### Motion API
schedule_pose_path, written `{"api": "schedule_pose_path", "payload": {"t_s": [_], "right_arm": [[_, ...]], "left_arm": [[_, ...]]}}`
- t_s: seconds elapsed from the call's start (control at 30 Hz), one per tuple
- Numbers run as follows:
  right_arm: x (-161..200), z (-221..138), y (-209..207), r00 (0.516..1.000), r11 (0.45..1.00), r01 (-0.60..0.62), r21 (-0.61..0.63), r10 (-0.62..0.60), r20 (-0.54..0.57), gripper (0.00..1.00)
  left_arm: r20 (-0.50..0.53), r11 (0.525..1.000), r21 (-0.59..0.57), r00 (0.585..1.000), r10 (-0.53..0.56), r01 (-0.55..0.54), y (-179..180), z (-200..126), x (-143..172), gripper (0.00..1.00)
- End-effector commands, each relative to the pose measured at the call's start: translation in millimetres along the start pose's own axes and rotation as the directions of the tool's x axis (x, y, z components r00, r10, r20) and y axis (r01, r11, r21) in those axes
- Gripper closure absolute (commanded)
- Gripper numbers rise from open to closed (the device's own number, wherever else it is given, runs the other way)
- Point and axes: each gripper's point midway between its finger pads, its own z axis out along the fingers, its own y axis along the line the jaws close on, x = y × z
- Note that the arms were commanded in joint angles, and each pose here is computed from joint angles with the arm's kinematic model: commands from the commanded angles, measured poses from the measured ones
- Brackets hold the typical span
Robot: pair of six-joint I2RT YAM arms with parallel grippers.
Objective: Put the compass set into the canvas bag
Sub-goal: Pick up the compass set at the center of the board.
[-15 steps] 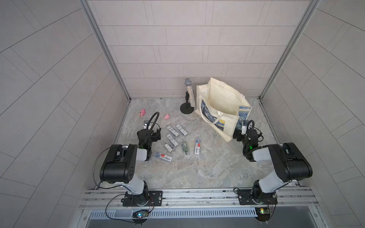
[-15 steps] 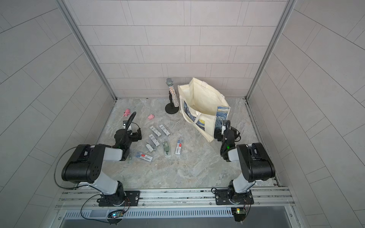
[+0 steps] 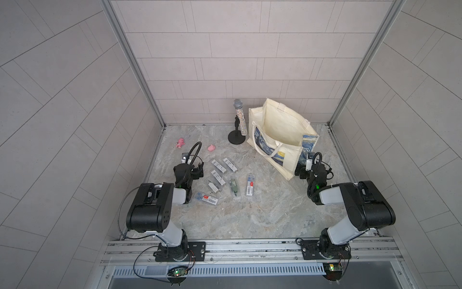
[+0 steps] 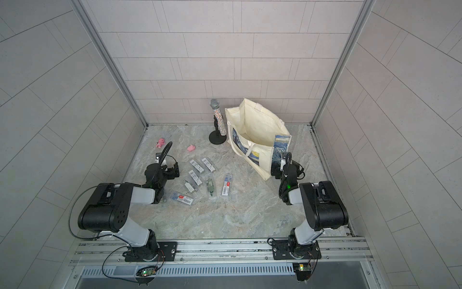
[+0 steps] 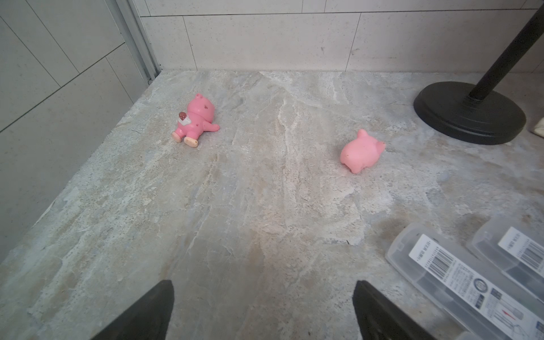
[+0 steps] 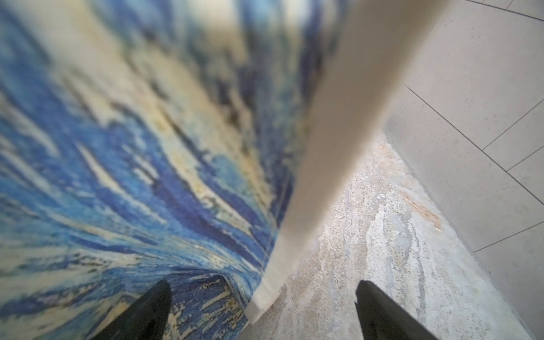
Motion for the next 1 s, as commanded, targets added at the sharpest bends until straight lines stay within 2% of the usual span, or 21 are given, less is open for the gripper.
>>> {"api": "schedule_pose_path", "payload": {"t_s": [0.0,0.43,0.57,0.67,0.77,0.87,0.9,0.97], "right_arm": [[-6.4,0.7,-0.9,1.0,1.0,0.009,0.011,-0.009,0.023,0.0],[-7.2,0.2,-3.5,1.0,1.0,-0.002,0.019,0.001,0.027,0.01],[-18.4,-21.7,-32.9,0.993,0.984,-0.081,0.161,0.066,0.095,0.0],[-33.4,-39.8,-48.5,0.991,0.967,-0.125,0.224,0.109,0.083,0.0],[-44.4,-56.9,-63.9,0.981,0.936,-0.194,0.294,0.187,0.052,0.0],[-47.4,-74.8,-73.0,0.965,0.908,-0.256,0.33,0.262,0.027,0.0],[-46.7,-81.0,-73.3,0.959,0.905,-0.27,0.329,0.282,0.013,0.02],[-49.1,-92.1,-68.5,0.949,0.908,-0.301,0.29,0.316,-0.006,0.09]], "left_arm": [[0.057,1.0,0.001,0.998,-0.008,0.008,0.1,0.9,-17.2,0.0],[0.062,1.0,0.0,0.998,-0.011,0.011,0.9,-0.3,-17.6,0.0],[0.063,0.997,-0.071,0.997,-0.034,0.038,13.7,-8.7,-31.5,0.0],[0.072,0.987,-0.145,0.996,-0.059,0.069,27.8,-21.6,-48.3,0.0],[0.053,0.979,-0.178,0.994,-0.096,0.104,34.5,-30.6,-57.7,0.0],[-0.022,0.974,-0.164,0.986,-0.165,0.159,30.1,-31.2,-64.0,0.0],[-0.048,0.967,-0.165,0.978,-0.205,0.194,28.9,-31.5,-67.0,0.0],[-0.086,0.946,-0.126,0.947,-0.31,0.299,19.2,-35.2,-73.1,0.06]]}}
